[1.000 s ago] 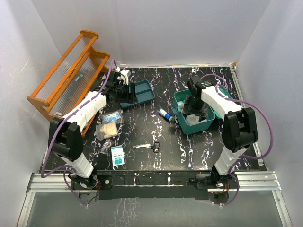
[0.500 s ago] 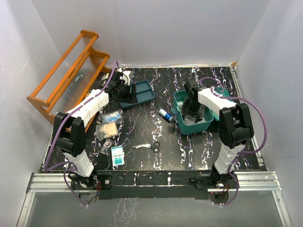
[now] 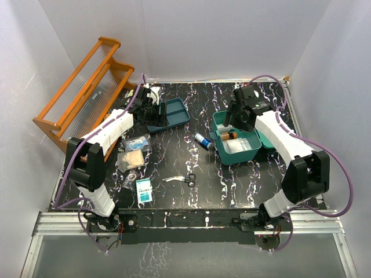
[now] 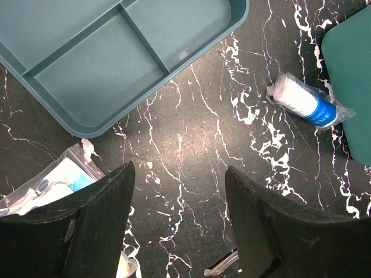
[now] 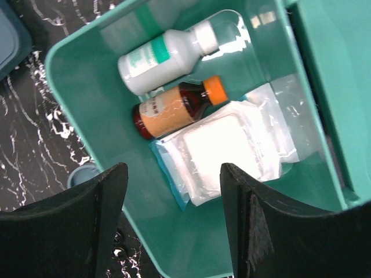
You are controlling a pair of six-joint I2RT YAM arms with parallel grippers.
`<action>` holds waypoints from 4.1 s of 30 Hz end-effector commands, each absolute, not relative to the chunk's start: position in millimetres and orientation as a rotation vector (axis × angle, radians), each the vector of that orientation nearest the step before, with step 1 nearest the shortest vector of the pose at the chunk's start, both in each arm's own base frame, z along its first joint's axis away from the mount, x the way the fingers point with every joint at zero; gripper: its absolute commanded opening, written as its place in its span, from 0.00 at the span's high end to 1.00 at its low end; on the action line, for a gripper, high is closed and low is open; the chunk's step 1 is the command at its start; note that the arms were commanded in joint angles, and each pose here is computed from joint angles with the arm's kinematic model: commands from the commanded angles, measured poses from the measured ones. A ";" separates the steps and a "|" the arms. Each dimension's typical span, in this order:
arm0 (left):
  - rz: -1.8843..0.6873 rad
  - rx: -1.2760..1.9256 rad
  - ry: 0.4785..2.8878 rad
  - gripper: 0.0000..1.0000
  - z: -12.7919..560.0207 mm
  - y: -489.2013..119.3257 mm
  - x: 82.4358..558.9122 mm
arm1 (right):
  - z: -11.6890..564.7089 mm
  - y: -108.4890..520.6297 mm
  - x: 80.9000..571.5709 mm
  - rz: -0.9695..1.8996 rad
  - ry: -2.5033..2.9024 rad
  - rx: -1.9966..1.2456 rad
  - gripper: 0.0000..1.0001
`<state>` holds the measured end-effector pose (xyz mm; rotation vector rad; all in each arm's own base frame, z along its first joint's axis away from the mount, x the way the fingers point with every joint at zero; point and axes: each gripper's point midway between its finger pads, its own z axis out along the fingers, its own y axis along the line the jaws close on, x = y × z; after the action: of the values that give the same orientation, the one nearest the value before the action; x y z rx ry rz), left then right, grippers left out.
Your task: Organize the medicine kit
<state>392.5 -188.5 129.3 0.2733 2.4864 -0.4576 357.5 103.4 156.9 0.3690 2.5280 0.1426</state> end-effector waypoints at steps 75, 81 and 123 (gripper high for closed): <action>-0.447 0.134 2.493 0.37 137.8 -181.1 400.1 | 187.1 187.5 379.8 0.226 2.195 -0.681 0.44; -0.273 -0.118 2.553 0.35 125.8 -134.6 390.8 | 230.9 191.0 386.2 0.292 2.098 -0.487 0.38; -0.122 -0.305 2.799 1.00 69.0 -84.9 302.1 | 251.3 246.8 376.8 0.837 2.078 -0.055 0.49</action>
<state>287.3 -68.9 35.9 -0.3774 2.8821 0.0315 373.7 229.6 228.5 -0.0519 2.1541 0.7082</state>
